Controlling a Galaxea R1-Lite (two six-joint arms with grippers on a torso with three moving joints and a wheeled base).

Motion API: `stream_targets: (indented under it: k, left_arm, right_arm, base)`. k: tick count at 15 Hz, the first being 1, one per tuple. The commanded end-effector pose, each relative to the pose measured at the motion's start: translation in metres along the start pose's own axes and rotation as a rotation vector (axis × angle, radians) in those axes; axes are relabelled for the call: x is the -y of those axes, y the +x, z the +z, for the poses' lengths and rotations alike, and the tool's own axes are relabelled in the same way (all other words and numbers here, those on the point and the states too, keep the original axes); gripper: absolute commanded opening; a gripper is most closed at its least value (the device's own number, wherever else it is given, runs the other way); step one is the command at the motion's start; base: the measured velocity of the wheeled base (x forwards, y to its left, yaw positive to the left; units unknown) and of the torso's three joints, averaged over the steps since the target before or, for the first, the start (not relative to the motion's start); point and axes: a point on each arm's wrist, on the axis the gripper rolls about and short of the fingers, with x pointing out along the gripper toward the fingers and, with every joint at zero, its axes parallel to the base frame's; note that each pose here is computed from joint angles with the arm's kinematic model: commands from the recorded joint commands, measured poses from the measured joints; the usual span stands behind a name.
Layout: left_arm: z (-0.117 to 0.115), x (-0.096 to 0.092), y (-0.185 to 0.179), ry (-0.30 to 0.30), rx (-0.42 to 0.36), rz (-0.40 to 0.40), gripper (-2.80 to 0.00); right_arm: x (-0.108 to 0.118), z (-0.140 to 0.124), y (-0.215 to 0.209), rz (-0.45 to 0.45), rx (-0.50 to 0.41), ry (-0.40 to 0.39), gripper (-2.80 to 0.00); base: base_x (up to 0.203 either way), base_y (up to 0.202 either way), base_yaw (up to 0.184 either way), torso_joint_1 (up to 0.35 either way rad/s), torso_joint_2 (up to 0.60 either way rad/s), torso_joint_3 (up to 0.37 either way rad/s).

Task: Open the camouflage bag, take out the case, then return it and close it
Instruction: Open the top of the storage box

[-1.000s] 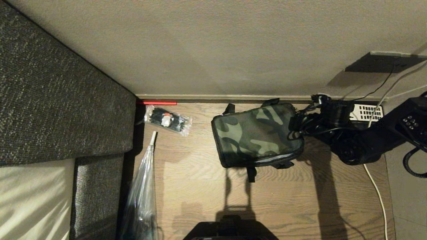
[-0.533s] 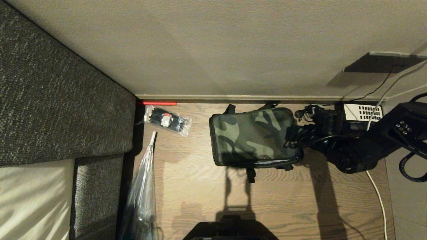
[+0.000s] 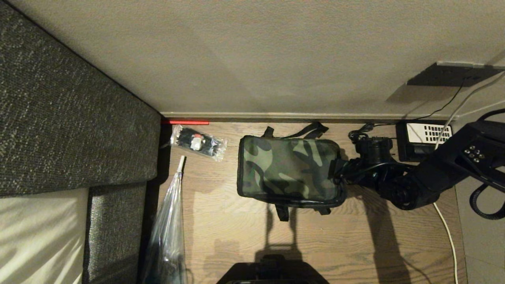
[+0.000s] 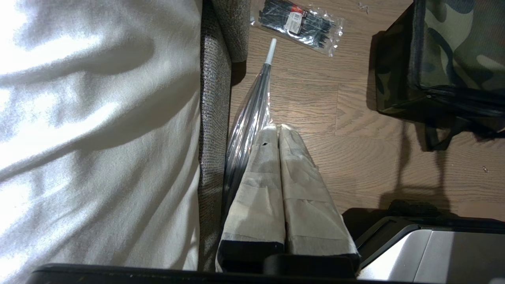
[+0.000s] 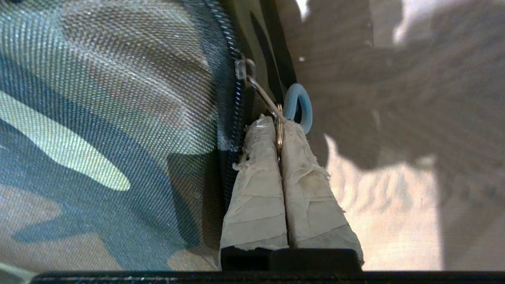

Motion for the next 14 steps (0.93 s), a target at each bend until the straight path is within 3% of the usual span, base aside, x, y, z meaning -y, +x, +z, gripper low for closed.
stream_targets:
  k: [1,8,14]
  left_arm:
    - [0.0,0.0,0.0,0.0,0.0,0.001,-2.8]
    - [0.0,0.0,0.0,0.0,0.0,0.001,-2.8]
    - [0.0,0.0,0.0,0.0,0.0,0.001,-2.8]
  right_arm:
    - [-0.002,0.004,0.001,0.005,0.026,-0.01,-2.8]
    - [0.031,0.03,-0.001,-0.057,0.09,-0.088,-2.8]
    - [0.031,0.039,-0.002,-0.057,0.122,-0.084,-2.8]
  base:
    - [0.0,0.0,0.0,0.0,0.0,0.0]
    - [0.0,0.0,0.0,0.0,0.0,0.0]
    - [0.0,0.0,0.0,0.0,0.0,0.0]
